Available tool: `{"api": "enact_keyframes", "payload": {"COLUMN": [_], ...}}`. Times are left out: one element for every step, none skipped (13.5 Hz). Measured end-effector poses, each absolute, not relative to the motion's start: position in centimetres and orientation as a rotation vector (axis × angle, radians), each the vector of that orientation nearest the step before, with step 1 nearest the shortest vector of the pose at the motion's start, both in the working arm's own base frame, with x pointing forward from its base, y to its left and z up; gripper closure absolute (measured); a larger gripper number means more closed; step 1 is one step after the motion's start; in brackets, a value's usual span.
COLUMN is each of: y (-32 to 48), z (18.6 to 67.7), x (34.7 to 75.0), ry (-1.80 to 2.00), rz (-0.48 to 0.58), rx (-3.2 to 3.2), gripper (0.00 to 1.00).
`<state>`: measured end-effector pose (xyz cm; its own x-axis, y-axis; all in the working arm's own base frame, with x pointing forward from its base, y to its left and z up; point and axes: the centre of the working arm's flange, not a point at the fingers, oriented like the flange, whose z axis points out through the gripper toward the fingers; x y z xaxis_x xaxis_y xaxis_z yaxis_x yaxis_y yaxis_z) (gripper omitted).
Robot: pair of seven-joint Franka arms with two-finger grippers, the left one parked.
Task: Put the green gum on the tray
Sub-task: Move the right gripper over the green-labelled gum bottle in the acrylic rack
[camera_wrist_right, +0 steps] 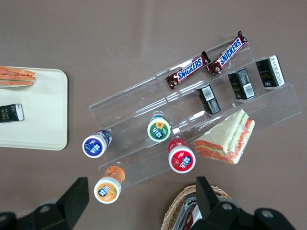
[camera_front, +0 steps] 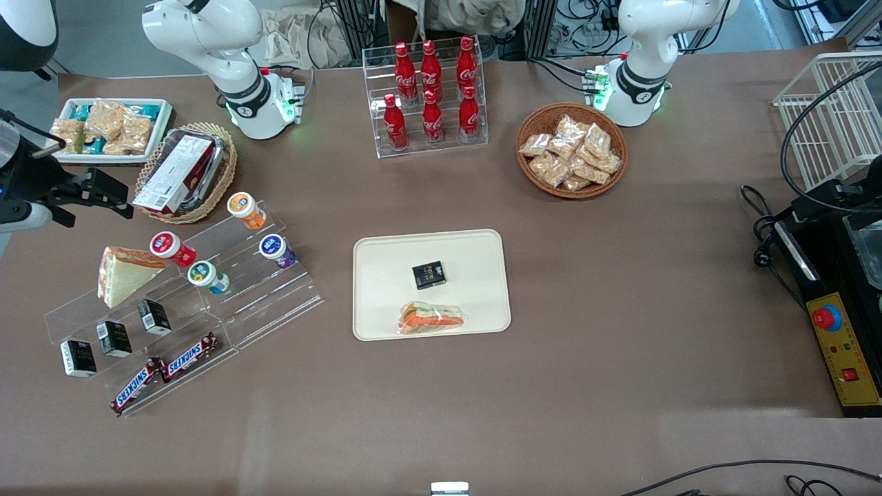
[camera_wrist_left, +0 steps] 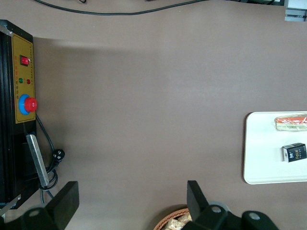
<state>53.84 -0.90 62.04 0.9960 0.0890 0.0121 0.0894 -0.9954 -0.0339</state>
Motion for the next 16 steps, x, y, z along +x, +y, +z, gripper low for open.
{"api": "enact_keyframes", "payload": {"y": [-0.9, -0.9, -0.9, -0.9, -1.0, -1.1, -1.2, -1.4, -1.6, -2.0, -2.5, -3.0, -3.4, -3.5, -3.5, -3.5], "z": [61.8, 61.6, 61.5, 61.4, 61.3, 60.9, 60.5, 59.8, 58.9, 57.6, 55.9, 53.8, 51.8, 49.7, 47.8, 45.9], "x": [54.0, 54.1, 54.1, 54.2, 54.3, 54.4, 54.7, 55.0, 55.4, 55.7, 56.0, 56.2, 56.3, 56.3, 56.2, 56.1], "ry": [-0.139, -0.139, -0.139, -0.14, -0.151, -0.19, -0.26, -0.328, -0.371, -0.386, -0.396, -0.406, -0.415, -0.417, -0.419, -0.421], "rz": [-0.009, -0.004, -0.001, 0.001, 0.006, 0.012, 0.02, 0.026, 0.031, 0.032, 0.029, 0.023, 0.021, 0.017, 0.005, -0.013], "rx": [-3.104, -3.104, -3.104, -3.104, -3.103, -3.101, -3.095, -3.088, -3.083, -3.081, -3.081, -3.081, -3.08, -3.081, -3.084, -3.087], "gripper": [0.0, 0.0, 0.0, 0.0, 0.0, 0.0, 0.0, 0.0, 0.0, 0.0, 0.0, 0.0, 0.0, 0.0, 0.0, 0.0]}}
